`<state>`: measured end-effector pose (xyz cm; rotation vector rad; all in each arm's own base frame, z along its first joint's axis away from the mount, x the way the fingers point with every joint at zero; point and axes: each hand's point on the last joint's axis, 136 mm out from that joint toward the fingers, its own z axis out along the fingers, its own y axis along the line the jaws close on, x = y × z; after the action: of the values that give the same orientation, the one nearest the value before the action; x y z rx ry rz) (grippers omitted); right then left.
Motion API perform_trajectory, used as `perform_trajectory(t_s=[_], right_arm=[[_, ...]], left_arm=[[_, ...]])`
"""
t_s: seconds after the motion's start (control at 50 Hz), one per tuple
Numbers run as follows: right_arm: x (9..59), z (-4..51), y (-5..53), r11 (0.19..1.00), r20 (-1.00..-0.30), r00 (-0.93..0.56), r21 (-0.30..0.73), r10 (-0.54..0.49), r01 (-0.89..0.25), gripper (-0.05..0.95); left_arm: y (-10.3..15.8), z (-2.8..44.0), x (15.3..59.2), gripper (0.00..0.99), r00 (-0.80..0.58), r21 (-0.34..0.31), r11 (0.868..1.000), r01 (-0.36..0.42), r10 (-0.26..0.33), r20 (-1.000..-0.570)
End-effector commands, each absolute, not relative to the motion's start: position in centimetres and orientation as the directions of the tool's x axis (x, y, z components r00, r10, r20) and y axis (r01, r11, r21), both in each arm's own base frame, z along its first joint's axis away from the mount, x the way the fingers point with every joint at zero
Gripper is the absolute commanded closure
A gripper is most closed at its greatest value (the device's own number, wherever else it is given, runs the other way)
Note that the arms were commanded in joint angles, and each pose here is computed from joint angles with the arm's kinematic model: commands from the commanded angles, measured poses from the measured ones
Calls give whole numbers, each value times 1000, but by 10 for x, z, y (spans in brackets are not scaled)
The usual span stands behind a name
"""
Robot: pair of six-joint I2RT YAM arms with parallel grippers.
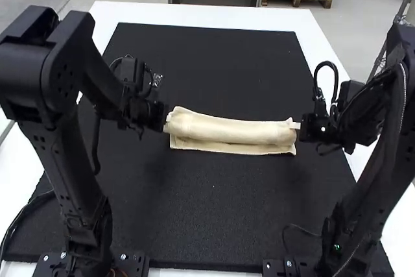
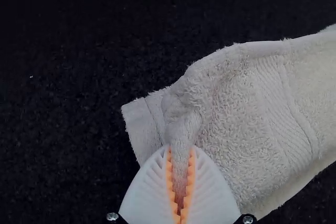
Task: Fold the towel.
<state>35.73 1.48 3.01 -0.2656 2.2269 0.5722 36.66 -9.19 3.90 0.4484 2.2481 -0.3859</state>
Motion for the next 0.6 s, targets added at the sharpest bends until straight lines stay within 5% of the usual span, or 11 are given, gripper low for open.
perform_trajectory(t_s=[0.0, 0.14, 0.22, 0.34, 0.42, 0.54, 0.58], right_arm=[[356, 32, 10, 888, -772, -635, 268, -34, -373, 920], [355, 28, 9, 895, -769, -638, 259, -36, -363, 915], [354, 24, 5, 905, -765, -641, 234, -53, -355, 711], [353, 22, 3, 910, -767, -638, 216, -67, -354, 657], [354, 22, 2, 914, -772, -632, 206, -68, -351, 579], [355, 22, -1, 918, -776, -626, 190, -76, -347, 416], [355, 22, -2, 922, -777, -625, 184, -76, -342, 380]], left_arm=[[-88, 45, 368, 970, -592, -91, 896, 435, 208, -779], [-87, 45, 367, 902, -585, -89, 897, 434, 205, -785], [-87, 43, 367, 752, -586, -88, 897, 434, 207, -784], [-87, 44, 367, 746, -582, -86, 897, 434, 206, -786], [-87, 44, 368, 598, -579, -84, 897, 434, 206, -789], [-87, 45, 369, 575, -576, -84, 897, 434, 204, -792], [-87, 46, 370, 498, -573, -82, 897, 435, 206, -794]])
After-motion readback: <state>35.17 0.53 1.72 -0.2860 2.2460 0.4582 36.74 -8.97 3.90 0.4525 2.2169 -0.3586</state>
